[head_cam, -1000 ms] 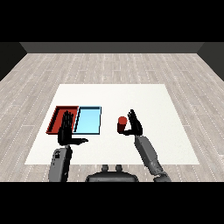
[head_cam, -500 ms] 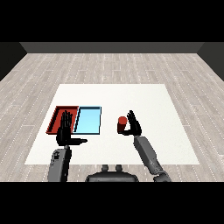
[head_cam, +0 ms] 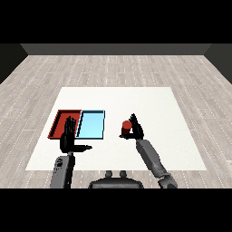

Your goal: Pick the red can and put it in the red box

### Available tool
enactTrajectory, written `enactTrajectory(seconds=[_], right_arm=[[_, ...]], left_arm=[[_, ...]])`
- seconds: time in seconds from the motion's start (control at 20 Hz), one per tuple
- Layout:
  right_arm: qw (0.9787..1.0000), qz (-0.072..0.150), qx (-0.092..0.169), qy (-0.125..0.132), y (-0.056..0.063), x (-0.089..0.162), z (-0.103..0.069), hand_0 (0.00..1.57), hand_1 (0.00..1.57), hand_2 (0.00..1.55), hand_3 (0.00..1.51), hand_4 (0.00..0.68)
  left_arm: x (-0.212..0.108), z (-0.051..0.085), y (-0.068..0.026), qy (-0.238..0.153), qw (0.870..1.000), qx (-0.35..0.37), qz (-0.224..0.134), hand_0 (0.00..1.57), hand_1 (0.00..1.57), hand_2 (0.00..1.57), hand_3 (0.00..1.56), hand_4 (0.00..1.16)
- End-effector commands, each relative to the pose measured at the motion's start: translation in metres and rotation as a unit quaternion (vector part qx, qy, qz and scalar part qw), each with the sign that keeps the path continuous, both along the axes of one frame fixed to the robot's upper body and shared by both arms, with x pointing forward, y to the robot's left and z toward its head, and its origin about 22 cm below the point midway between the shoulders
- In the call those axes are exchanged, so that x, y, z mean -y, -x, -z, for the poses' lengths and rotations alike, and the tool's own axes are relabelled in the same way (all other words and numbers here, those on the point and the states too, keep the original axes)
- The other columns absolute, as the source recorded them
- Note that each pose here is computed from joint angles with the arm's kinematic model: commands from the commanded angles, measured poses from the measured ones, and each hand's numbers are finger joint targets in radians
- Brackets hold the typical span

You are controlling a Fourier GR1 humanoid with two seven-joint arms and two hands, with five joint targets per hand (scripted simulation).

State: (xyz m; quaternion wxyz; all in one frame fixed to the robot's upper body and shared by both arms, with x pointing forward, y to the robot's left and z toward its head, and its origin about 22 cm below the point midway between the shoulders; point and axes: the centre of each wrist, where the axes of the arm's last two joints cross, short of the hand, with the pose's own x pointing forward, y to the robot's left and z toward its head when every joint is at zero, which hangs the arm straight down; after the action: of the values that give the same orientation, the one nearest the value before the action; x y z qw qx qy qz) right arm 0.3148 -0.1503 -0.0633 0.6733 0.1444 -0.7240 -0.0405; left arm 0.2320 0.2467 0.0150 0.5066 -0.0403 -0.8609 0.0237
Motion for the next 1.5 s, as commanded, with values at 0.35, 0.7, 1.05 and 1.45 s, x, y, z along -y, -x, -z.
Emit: enactTrajectory(seconds=[0.35, 0.7, 1.05, 1.45], right_arm=[[0.9999, -0.009, -0.009, 0.003, -0.007, -0.013, 0.012, 0.00, 0.00, 0.00, 0.00, 0.000], [0.9999, -0.011, -0.002, 0.008, -0.014, -0.028, -0.006, 0.00, 0.00, 0.00, 0.00, 0.000], [0.9995, -0.009, -0.030, 0.007, -0.032, -0.024, -0.009, 0.00, 0.00, 0.00, 0.00, 0.000], [0.9967, 0.035, -0.030, 0.066, -0.028, -0.028, 0.003, 1.52, 1.52, 1.50, 1.46, 0.493]], left_arm=[[-0.016, -0.002, -0.0164, 0.006, 1.000, 0.005, 0.000, 0.00, 0.00, 0.00, 0.00, 0.00], [-0.017, 0.013, -0.0075, 0.002, 1.000, 0.006, 0.000, 0.00, 0.00, 0.00, 0.00, 0.00], [-0.014, -0.003, -0.0082, 0.006, 1.000, 0.012, -0.009, 0.00, 0.00, 0.00, 0.00, 0.00], [-0.016, -0.012, -0.0019, 0.002, 1.000, 0.004, -0.005, 0.00, 0.00, 0.00, 0.00, 0.00]])
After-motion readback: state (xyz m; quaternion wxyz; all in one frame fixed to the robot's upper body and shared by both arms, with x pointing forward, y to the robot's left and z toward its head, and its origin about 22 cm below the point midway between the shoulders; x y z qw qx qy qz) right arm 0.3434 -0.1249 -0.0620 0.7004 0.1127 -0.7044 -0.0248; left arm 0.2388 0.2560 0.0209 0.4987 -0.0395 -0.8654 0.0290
